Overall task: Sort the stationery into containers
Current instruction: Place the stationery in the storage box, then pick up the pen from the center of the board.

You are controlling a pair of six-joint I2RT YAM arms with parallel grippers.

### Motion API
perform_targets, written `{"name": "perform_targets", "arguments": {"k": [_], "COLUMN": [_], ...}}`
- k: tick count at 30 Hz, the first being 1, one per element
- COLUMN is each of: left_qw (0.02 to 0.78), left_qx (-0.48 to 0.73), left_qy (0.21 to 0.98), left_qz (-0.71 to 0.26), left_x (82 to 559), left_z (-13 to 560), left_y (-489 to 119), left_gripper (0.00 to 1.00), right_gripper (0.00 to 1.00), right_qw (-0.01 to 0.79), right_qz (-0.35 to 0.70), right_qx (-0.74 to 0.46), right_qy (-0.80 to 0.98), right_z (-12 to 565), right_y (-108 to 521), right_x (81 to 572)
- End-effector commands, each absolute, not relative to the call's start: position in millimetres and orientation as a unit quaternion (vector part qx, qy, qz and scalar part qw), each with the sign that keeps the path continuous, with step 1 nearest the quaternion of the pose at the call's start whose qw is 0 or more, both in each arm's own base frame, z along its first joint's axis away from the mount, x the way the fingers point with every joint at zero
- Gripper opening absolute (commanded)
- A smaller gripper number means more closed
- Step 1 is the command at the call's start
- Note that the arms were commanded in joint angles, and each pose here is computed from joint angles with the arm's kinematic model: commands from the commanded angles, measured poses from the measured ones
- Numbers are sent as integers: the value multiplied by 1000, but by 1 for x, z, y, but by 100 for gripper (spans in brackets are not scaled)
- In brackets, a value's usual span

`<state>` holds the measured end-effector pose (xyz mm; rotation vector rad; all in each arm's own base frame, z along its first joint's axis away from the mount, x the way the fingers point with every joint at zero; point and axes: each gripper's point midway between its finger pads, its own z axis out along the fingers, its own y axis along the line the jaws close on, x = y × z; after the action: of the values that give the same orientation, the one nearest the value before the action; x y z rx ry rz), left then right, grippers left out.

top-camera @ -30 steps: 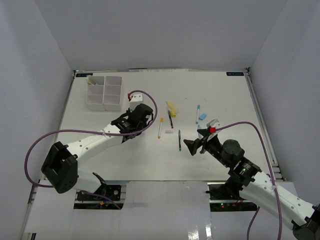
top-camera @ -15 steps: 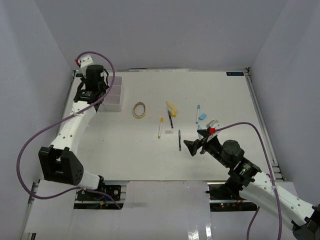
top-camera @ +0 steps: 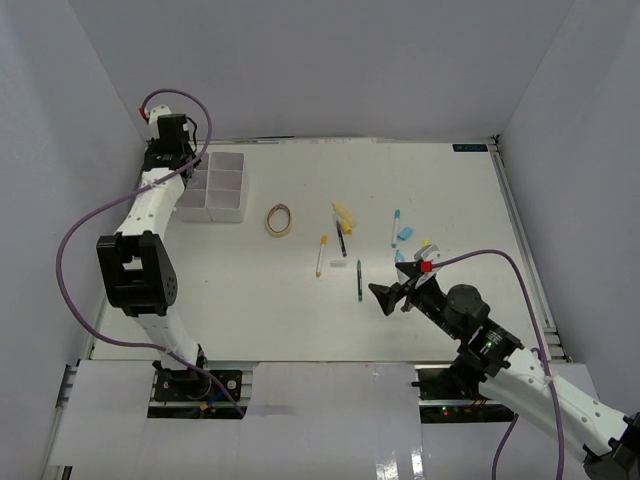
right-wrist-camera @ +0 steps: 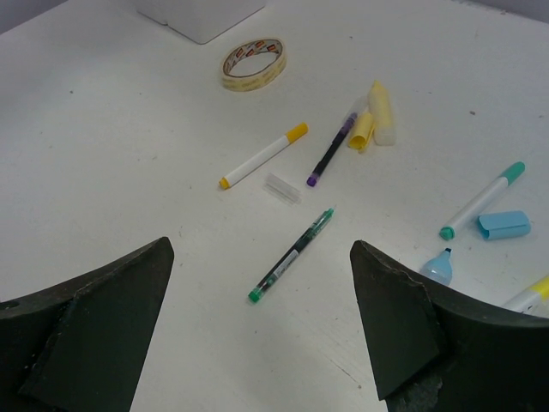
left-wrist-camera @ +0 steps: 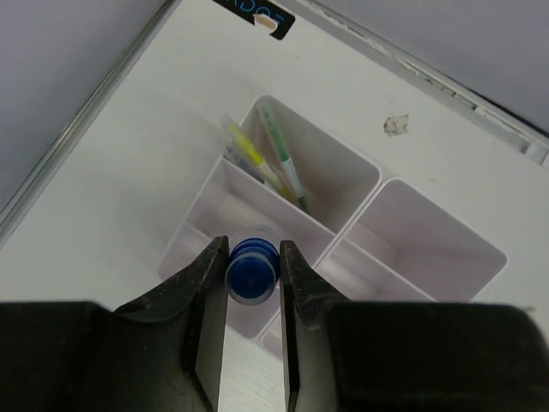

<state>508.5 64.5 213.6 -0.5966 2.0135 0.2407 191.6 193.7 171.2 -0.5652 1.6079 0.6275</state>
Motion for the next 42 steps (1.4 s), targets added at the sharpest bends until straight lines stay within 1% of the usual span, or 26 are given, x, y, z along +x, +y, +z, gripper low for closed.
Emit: {"name": "perform_targets", "arguments": {"k": [1, 5, 10, 14, 15, 16, 17, 19, 23, 26, 28, 30, 31, 32, 33, 35, 36, 38, 41, 42], "left_qw": [519, 518, 498, 488, 486, 483, 482, 485, 494, 499, 497, 508, 503, 505, 518, 513, 525, 513, 495, 486], "left_qx": [-255, -258, -257, -255, -254, -252, -251, -251, -247, -243, -240, -238, -238, -234, -228, -210, -201, -183, -129, -100], "left_qy": [811, 811, 825, 832, 834, 836, 837, 835, 831, 830, 832, 827, 830, 831, 824, 832, 827, 838, 856, 864], "left_qz": [88, 81, 71, 66, 65, 63, 62, 62, 60, 57, 53, 44, 39, 28, 18, -4, -15, -32, -74, -90], "left_x": [518, 524, 530, 533, 534, 535, 535, 534, 530, 523, 516, 507, 501, 496, 488, 475, 467, 452, 431, 424], "left_z": [240, 230, 204, 186, 183, 179, 179, 183, 194, 202, 204, 220, 219, 222, 239, 238, 252, 248, 249, 248], "left_y": [81, 82, 81, 78, 78, 77, 77, 76, 76, 74, 72, 69, 66, 61, 56, 42, 35, 19, -30, -58], "left_gripper": [12, 13, 15, 26, 33, 36, 41, 45, 49, 57, 69, 80, 91, 96, 98, 98, 98, 98, 98, 98], "right_gripper": [90, 90, 90, 90, 90, 90, 90, 90, 90, 90, 90, 90, 90, 90, 90, 90, 90, 90, 90, 90], "right_qw": [629, 622, 621, 620, 620, 619, 619, 619, 615, 609, 602, 601, 599, 595, 595, 594, 596, 584, 573, 571], "right_qz": [269, 269, 269, 269, 269, 270, 270, 271, 273, 276, 276, 278, 277, 274, 272, 269, 273, 273, 269, 266], "right_qx": [-241, -246, -247, -248, -247, -247, -247, -246, -244, -242, -242, -232, -227, -221, -204, -189, -183, -177, -164, -158], "right_qy": [689, 693, 694, 694, 694, 695, 695, 695, 698, 703, 709, 712, 716, 723, 728, 734, 732, 744, 757, 760], "right_z": [177, 173, 173, 171, 171, 171, 171, 173, 174, 175, 174, 180, 180, 179, 182, 183, 189, 183, 178, 177], "right_y": [193, 195, 195, 195, 195, 195, 195, 195, 196, 196, 196, 195, 194, 192, 190, 186, 187, 185, 182, 181], "right_x": [194, 194, 194, 194, 194, 194, 194, 194, 193, 192, 191, 192, 193, 193, 195, 197, 197, 195, 195, 196]}}
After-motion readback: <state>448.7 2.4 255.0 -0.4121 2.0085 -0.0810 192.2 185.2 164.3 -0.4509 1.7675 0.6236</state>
